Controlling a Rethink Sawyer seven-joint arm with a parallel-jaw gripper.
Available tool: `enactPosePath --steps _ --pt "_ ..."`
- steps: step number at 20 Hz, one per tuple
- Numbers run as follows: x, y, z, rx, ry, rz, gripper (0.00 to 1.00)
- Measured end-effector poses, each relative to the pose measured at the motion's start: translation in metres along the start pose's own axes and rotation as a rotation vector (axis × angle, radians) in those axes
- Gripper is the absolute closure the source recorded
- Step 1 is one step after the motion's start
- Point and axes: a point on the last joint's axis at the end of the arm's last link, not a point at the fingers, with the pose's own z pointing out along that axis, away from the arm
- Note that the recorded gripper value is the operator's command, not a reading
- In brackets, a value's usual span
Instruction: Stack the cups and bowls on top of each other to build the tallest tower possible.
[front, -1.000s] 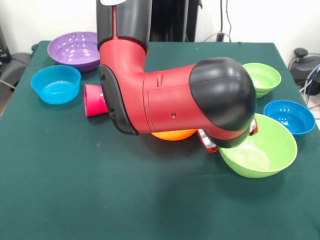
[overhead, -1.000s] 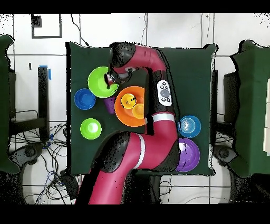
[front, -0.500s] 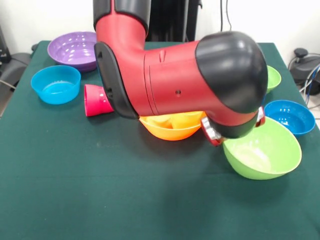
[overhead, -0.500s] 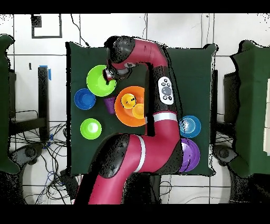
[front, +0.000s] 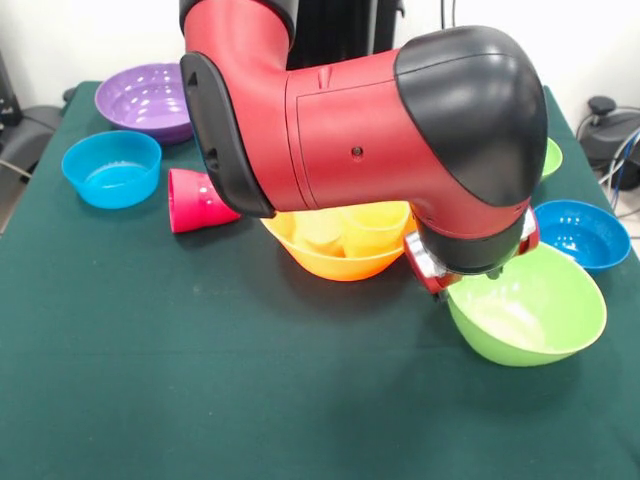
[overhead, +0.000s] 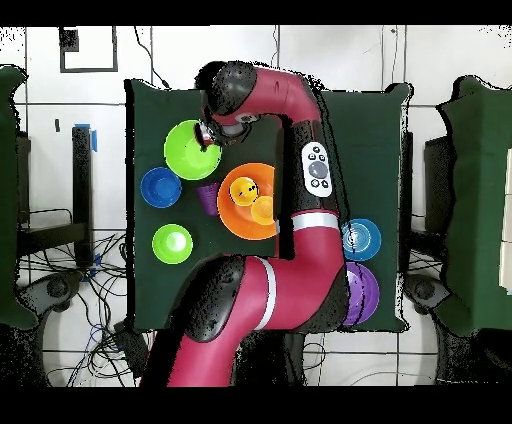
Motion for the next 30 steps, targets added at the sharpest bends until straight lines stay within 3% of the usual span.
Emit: enactPosePath --steps 18,28,29,30 --pt "-0.018 -0.007 -0.001 0.053 -0.135 -0.001 0.0" --pt "-0.018 -0.008 -0.001 0.056 -0.139 0.0 0.0" --pt "-0.018 -0.008 -0.001 0.056 -0.139 0.0 1.0" --pt "-0.018 -0.008 -0.001 0.056 -0.14 0.0 1.0"
